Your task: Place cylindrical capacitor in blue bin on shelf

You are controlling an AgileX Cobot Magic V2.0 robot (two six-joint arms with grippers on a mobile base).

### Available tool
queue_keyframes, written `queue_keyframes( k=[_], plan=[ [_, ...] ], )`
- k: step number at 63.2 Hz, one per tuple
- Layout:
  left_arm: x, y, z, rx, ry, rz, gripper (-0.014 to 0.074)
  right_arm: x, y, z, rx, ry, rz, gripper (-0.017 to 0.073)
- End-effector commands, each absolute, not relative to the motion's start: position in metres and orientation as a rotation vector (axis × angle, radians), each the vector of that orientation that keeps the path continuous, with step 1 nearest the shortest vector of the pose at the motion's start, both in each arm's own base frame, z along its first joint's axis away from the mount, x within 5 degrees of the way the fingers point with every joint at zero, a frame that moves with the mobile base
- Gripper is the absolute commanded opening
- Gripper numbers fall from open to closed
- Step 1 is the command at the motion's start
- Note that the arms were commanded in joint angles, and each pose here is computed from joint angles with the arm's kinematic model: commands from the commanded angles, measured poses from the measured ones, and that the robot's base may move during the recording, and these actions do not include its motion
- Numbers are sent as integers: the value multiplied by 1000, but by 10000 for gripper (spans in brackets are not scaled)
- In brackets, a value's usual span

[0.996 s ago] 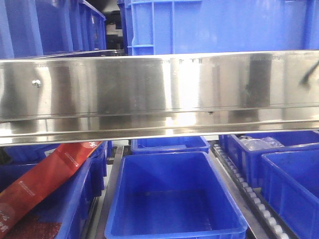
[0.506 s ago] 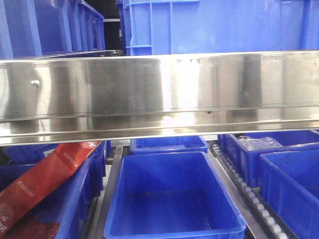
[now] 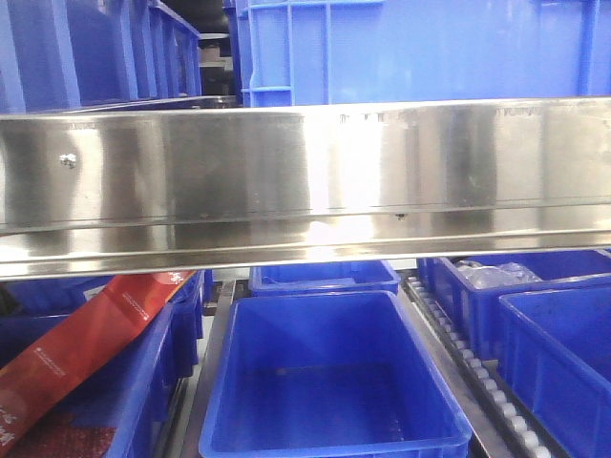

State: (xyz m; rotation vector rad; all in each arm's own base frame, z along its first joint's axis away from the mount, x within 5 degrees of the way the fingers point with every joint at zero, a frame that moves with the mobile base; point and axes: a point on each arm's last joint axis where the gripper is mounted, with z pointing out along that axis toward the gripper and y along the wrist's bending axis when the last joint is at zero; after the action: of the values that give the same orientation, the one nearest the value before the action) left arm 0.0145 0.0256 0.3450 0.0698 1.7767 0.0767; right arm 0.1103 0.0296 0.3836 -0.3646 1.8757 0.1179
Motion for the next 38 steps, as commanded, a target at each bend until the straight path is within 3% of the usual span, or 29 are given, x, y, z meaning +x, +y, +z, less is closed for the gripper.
queue_keyframes(
  k=[1,15,38],
  plan=[
    [11,24,337,71,1702,31,-111,95,25,357,-346,1829,99,-154],
    [7,23,324,79,1653,7,-111,66,18,304,-312,1721,99,-154],
    [8,23,323,80,1655,8,-111,57,15,286,-271,1617,113,-154]
  ],
)
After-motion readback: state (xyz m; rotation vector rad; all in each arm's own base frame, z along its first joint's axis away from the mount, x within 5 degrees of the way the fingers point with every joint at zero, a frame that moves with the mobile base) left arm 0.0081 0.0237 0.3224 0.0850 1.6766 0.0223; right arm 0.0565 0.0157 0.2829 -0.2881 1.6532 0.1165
